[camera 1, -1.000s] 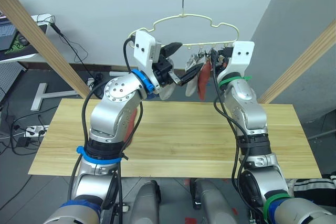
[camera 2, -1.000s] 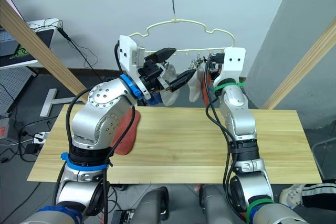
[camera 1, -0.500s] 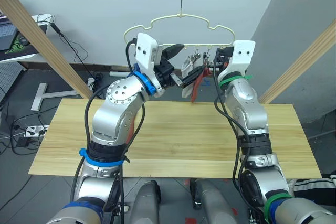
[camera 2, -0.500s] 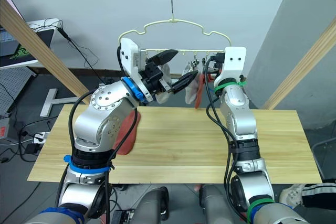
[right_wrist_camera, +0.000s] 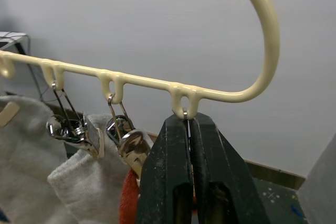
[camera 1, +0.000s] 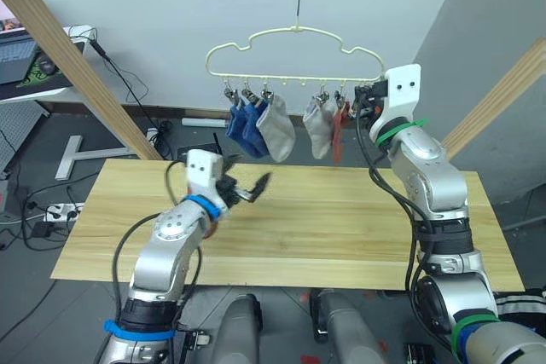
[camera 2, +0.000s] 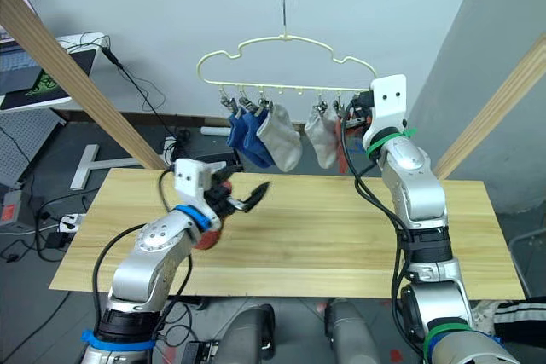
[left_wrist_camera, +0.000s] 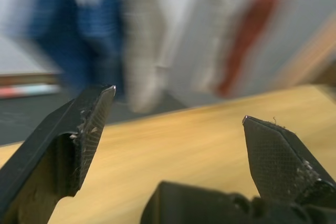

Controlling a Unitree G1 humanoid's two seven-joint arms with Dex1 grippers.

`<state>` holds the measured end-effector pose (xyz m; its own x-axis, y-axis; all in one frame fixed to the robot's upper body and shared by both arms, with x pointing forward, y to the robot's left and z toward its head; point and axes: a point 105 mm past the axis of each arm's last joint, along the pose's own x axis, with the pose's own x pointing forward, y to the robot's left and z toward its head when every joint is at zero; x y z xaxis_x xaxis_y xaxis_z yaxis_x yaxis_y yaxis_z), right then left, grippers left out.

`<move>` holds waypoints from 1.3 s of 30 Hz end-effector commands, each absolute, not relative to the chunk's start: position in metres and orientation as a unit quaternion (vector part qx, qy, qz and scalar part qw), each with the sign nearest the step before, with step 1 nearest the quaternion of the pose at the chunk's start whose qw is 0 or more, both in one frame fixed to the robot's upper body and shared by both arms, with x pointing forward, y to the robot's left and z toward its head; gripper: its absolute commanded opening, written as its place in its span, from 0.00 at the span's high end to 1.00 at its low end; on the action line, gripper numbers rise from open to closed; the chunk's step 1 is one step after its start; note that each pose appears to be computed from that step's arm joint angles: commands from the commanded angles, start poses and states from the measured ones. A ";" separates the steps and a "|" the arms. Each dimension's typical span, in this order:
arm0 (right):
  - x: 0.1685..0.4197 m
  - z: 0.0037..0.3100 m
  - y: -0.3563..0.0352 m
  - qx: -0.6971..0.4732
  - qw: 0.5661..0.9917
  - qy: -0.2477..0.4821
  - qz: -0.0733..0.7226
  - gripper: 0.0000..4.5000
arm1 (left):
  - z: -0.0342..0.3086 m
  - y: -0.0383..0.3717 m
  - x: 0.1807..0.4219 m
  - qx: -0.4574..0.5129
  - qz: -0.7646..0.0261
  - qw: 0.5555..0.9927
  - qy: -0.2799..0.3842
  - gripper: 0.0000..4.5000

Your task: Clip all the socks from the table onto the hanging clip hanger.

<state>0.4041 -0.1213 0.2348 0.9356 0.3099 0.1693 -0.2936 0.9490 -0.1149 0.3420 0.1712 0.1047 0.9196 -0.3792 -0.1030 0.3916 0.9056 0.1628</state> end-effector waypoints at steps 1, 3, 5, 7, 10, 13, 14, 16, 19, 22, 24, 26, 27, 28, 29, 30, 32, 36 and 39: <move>0.398 0.242 -0.135 -0.062 0.982 -0.102 0.145 0.99 | 0.078 0.237 0.348 0.150 -0.088 0.982 0.067 0.00; 0.397 0.239 -0.136 -0.063 0.983 -0.097 0.143 0.99 | 0.073 0.247 0.355 0.141 -0.073 0.984 0.075 0.00; 0.397 0.238 -0.136 -0.062 0.984 -0.093 0.142 0.99 | 0.068 0.253 0.359 0.134 -0.064 0.986 0.082 0.00; 0.396 0.238 -0.135 -0.064 0.983 -0.094 0.144 0.99 | 0.062 0.258 0.363 0.117 -0.061 0.987 0.092 0.00; 0.395 0.238 -0.136 -0.066 0.983 -0.092 0.143 0.99 | 0.056 0.256 0.368 0.090 -0.076 0.988 0.100 0.00; 0.396 0.238 -0.137 -0.067 0.984 -0.090 0.141 0.99 | 0.053 0.252 0.371 0.074 -0.090 0.988 0.106 0.00; 0.396 0.239 -0.137 -0.068 0.984 -0.091 0.140 0.99 | 0.052 0.252 0.372 0.074 -0.091 0.987 0.107 0.00; 0.396 0.239 -0.137 -0.068 0.984 -0.091 0.139 0.99 | 0.048 0.248 0.373 0.066 -0.103 0.986 0.114 0.00; 0.396 0.240 -0.138 -0.069 0.984 -0.091 0.137 0.99 | 0.042 0.246 0.374 0.056 -0.106 0.985 0.124 0.00; 0.395 0.239 -0.138 -0.073 0.984 -0.090 0.138 0.99 | 0.032 0.245 0.374 0.070 -0.110 0.981 0.140 0.00; 0.395 0.239 -0.138 -0.075 0.984 -0.088 0.139 0.99 | 0.022 0.244 0.372 0.079 -0.119 0.977 0.161 0.00; 0.394 0.240 -0.139 -0.076 0.983 -0.089 0.138 0.99 | 0.015 0.243 0.370 0.097 -0.133 0.970 0.178 0.00; 0.394 0.240 -0.139 -0.077 0.983 -0.089 0.138 1.00 | 0.012 0.242 0.369 0.099 -0.137 0.968 0.184 0.08; 0.394 0.241 -0.139 -0.077 0.983 -0.090 0.138 1.00 | 0.011 0.242 0.368 0.099 -0.139 0.967 0.188 0.13; 0.394 0.241 -0.139 -0.079 0.983 -0.090 0.138 1.00 | 0.011 0.242 0.368 0.097 -0.139 0.968 0.187 0.19; 0.394 0.241 -0.139 -0.081 0.983 -0.091 0.138 1.00 | 0.011 0.242 0.369 0.095 -0.138 0.968 0.185 0.26; 0.394 0.242 -0.140 -0.081 0.983 -0.092 0.138 1.00 | 0.013 0.242 0.370 0.087 -0.138 0.970 0.180 0.40; 0.395 0.244 -0.140 -0.078 0.983 -0.093 0.140 1.00 | 0.021 0.237 0.372 0.049 -0.140 0.975 0.165 0.67; 0.396 0.245 -0.140 -0.077 0.982 -0.094 0.141 1.00 | 0.024 0.235 0.373 0.042 -0.144 0.976 0.160 0.88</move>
